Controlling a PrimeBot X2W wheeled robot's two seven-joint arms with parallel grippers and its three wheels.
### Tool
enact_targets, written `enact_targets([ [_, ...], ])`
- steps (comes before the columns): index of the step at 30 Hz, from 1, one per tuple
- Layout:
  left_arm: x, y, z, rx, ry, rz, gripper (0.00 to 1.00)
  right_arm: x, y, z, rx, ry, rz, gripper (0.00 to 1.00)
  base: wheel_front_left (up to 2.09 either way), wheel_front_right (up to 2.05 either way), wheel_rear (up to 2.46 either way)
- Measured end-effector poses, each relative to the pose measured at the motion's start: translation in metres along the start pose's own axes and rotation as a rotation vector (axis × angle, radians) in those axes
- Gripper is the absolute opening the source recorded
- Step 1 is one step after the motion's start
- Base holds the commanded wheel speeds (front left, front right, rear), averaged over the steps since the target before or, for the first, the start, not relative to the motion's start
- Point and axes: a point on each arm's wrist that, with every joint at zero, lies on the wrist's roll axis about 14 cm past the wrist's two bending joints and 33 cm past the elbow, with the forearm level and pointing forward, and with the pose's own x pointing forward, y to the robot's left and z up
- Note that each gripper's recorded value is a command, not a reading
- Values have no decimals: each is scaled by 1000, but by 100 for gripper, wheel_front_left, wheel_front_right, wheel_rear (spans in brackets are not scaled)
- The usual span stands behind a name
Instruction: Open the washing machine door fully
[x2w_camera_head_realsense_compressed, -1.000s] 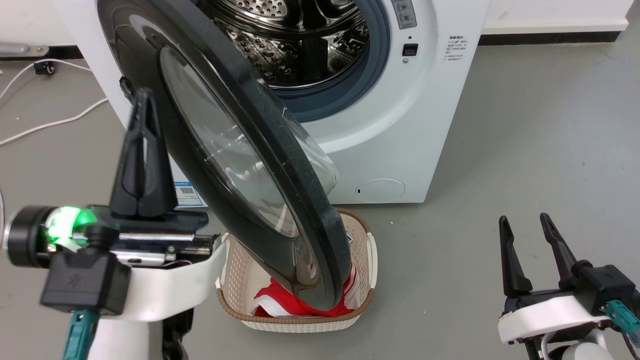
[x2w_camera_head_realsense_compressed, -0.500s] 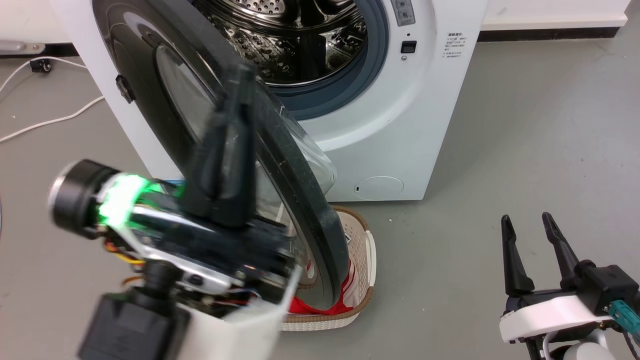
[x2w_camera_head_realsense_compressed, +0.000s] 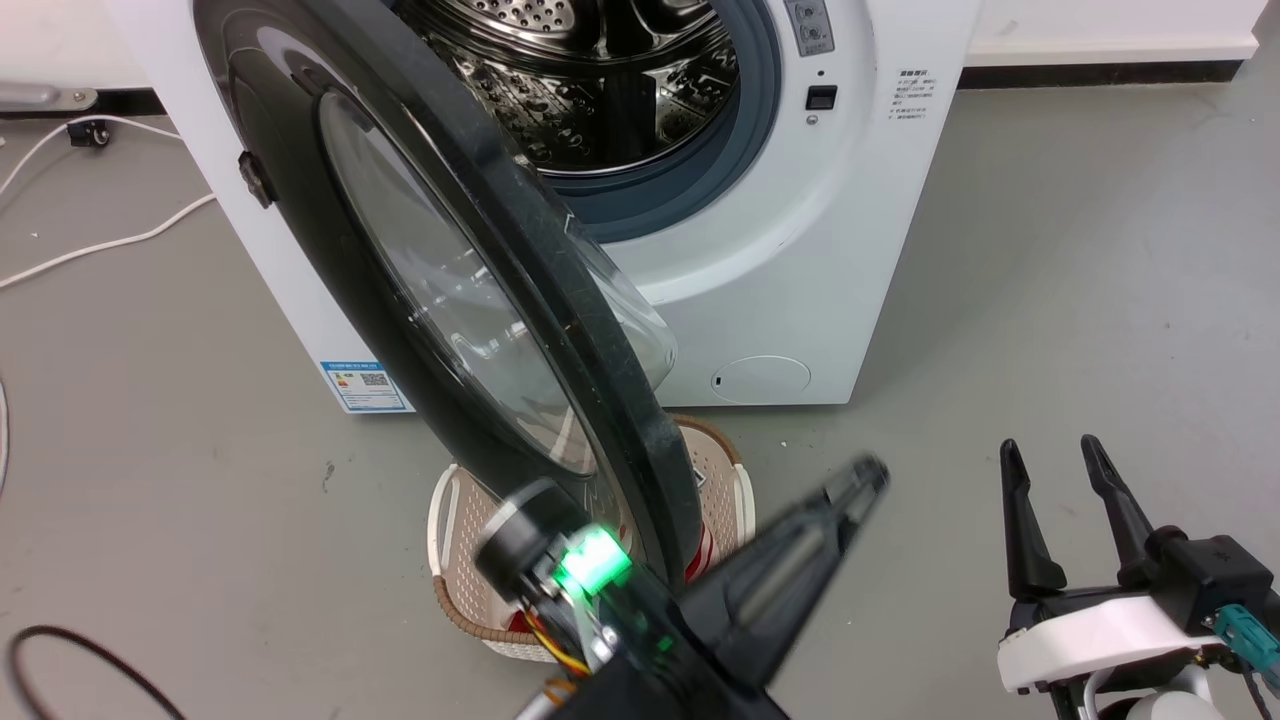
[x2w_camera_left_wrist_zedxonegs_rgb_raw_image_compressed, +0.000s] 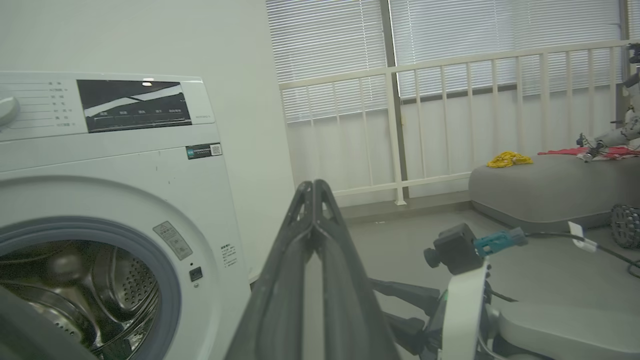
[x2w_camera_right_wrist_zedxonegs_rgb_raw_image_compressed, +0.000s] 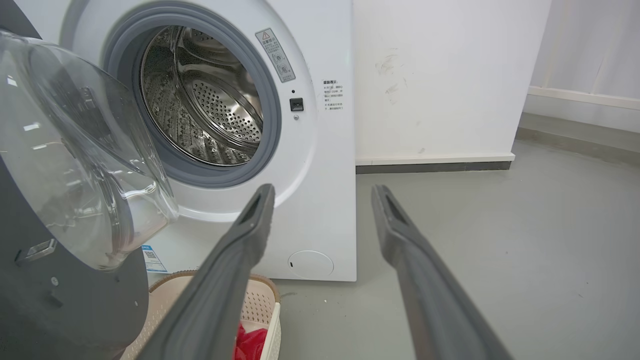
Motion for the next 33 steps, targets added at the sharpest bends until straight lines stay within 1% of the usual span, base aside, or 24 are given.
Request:
enact_targets([
  [5, -23, -31, -41, -121, 174, -57, 0, 0, 2, -3, 3, 10, 5, 100, 0, 0, 0],
  [10, -45, -42, -71, -196, 305, -57, 0, 1, 3, -5, 10, 18, 8, 100, 0, 0, 0],
  [13, -53, -43, -87, -223, 357, -43, 0, 1, 3, -8, 13, 25, 8, 100, 0, 0, 0],
  [17, -56, -36, -103, -232, 390, 0, 0, 2, 3, -11, 15, 33, 9, 100, 0, 0, 0],
  [27, -36, 9, -121, -173, 347, 138, 0, 3, 0, -16, 26, 44, -3, 100, 0, 0, 0],
  [33, -32, 24, -130, -158, 350, 193, 0, 1, -2, -19, 32, 53, -10, 100, 0, 0, 0],
])
